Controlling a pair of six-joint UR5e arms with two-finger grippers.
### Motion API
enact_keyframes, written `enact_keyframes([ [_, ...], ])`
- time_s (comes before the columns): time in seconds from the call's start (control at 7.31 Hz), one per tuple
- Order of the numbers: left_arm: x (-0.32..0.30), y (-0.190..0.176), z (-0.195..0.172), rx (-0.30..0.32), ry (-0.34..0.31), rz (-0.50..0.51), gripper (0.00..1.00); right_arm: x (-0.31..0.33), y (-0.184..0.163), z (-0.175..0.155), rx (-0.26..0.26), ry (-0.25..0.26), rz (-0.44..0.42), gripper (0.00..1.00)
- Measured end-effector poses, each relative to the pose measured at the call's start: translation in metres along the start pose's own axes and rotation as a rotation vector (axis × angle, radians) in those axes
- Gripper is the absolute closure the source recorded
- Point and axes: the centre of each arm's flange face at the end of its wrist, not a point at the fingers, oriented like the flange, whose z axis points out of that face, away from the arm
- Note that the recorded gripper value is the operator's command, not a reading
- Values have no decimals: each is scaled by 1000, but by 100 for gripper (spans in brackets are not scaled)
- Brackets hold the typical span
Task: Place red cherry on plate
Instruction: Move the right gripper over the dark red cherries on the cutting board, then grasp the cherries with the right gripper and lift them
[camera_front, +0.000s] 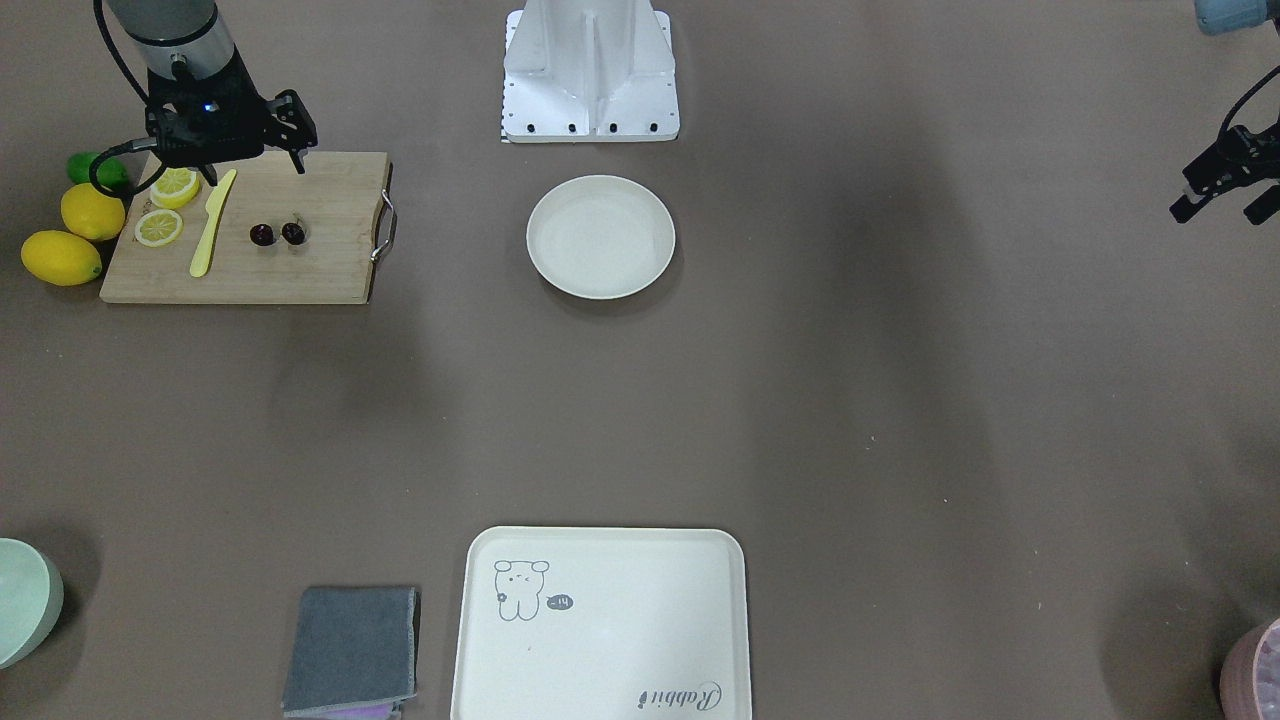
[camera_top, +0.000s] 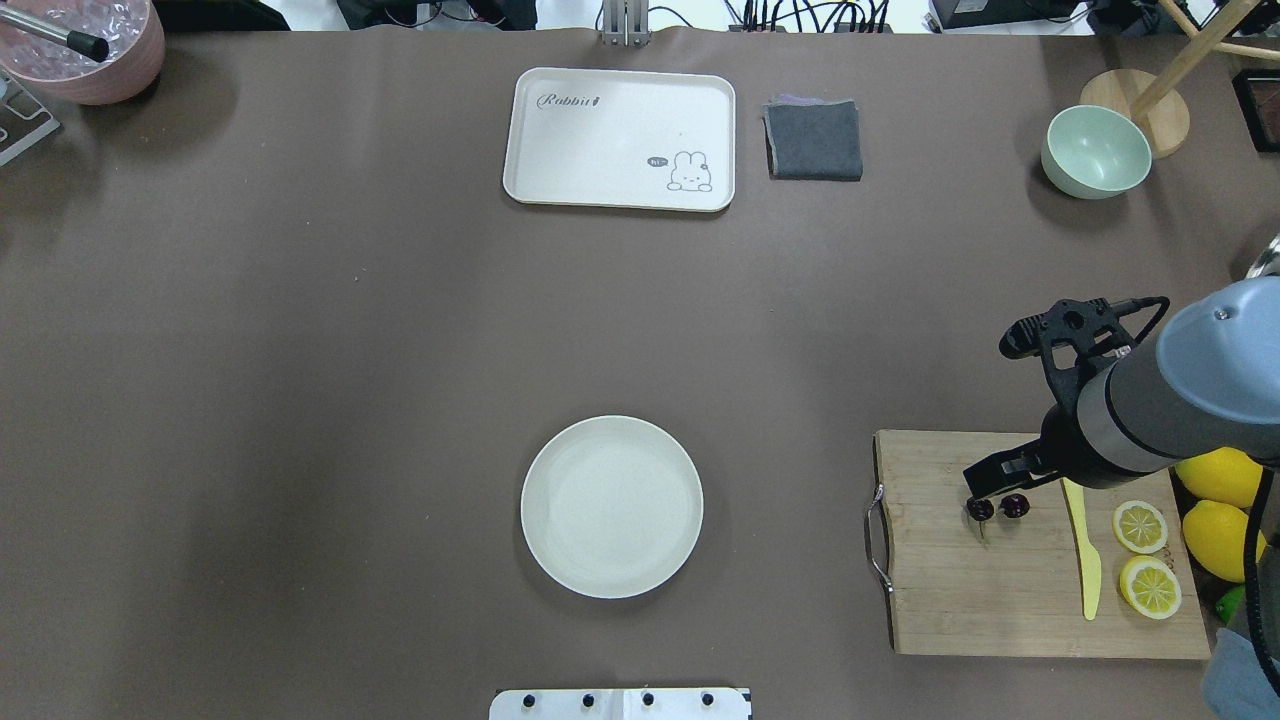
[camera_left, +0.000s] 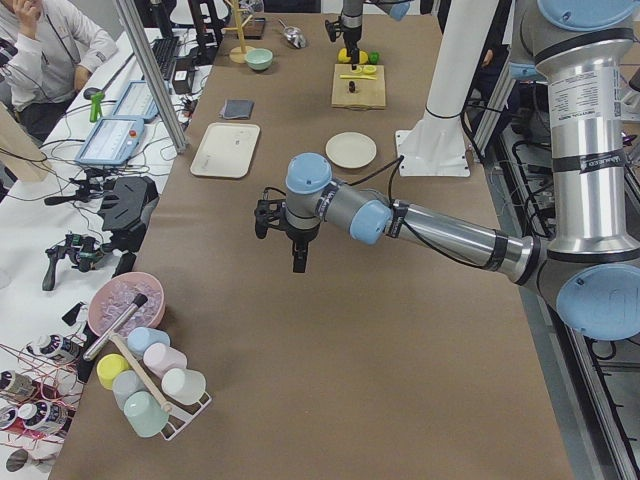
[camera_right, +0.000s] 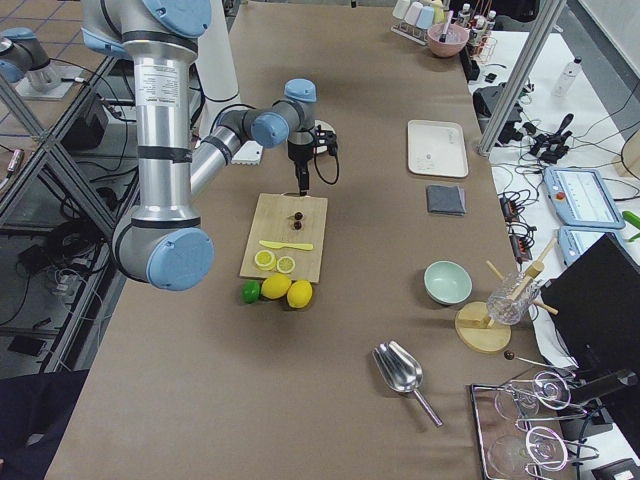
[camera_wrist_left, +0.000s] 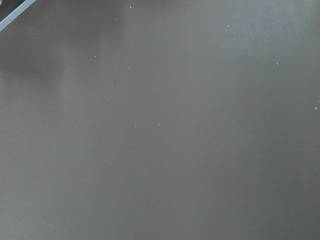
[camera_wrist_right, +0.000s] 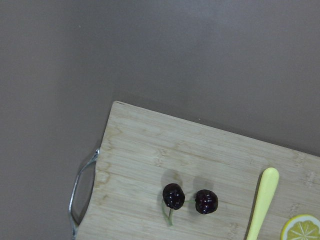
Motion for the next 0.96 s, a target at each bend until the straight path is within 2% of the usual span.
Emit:
enact_keyframes([
  [0.27, 1, -1, -1, 2, 0, 2, 3, 29, -3, 63, 52, -21, 22, 2],
  [0.41, 1, -1, -1, 3, 0, 3, 3, 36, -4, 82, 66, -24, 33, 2],
  [0.96, 1, -1, 0, 2, 0, 2, 3, 15, 11, 100, 88, -27, 100, 3],
])
